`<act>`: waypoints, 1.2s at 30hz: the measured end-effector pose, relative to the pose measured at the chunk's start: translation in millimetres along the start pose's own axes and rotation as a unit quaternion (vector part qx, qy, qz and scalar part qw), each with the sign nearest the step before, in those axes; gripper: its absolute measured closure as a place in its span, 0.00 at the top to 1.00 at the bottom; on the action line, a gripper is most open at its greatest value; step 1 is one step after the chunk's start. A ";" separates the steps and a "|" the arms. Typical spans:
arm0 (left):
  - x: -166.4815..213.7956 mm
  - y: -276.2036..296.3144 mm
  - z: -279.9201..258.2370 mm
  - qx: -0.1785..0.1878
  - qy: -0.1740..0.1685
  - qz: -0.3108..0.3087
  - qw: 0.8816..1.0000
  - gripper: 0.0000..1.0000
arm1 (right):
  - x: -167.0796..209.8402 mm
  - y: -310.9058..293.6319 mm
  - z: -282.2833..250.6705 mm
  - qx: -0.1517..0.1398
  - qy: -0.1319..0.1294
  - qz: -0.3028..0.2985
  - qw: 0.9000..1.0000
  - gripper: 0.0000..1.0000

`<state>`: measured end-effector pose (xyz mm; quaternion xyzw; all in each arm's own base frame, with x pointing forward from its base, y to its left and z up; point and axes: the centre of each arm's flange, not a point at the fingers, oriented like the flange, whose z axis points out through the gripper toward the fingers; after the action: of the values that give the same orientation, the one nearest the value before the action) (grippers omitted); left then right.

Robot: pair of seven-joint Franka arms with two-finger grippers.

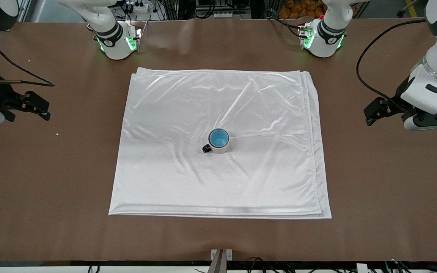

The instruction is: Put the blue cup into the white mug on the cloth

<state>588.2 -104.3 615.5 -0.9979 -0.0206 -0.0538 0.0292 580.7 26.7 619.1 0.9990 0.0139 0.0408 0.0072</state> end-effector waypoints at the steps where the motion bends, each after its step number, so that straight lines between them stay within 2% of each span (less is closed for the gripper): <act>1: -2.5 0.4 0.7 0.001 -0.002 0.008 1.000 1.00 | 0.0 2.5 0.3 0.004 0.000 0.003 1.000 1.00; 4: -13.7 3.6 3.1 -0.006 -0.013 0.023 1.000 1.00 | 0.3 13.2 1.4 0.013 -0.002 0.015 1.000 1.00; 10: -34.1 -13.6 3.2 -0.037 -0.019 0.001 0.999 1.00 | 0.6 21.4 2.2 0.019 -0.002 0.024 1.000 1.00; 20: -56.9 -27.8 -14.5 -0.031 0.000 -0.009 0.999 1.00 | 0.8 22.8 2.9 0.019 -0.002 0.025 0.999 1.00; 36: -57.6 -30.5 -16.4 -0.030 0.005 -0.011 0.999 1.00 | 1.0 42.7 0.2 0.012 0.005 0.040 0.999 1.00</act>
<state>527.9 -77.0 627.2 -0.9978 -0.0299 -0.0597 -0.0014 582.8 -15.9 619.6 0.9986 -0.0260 0.0460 -0.0069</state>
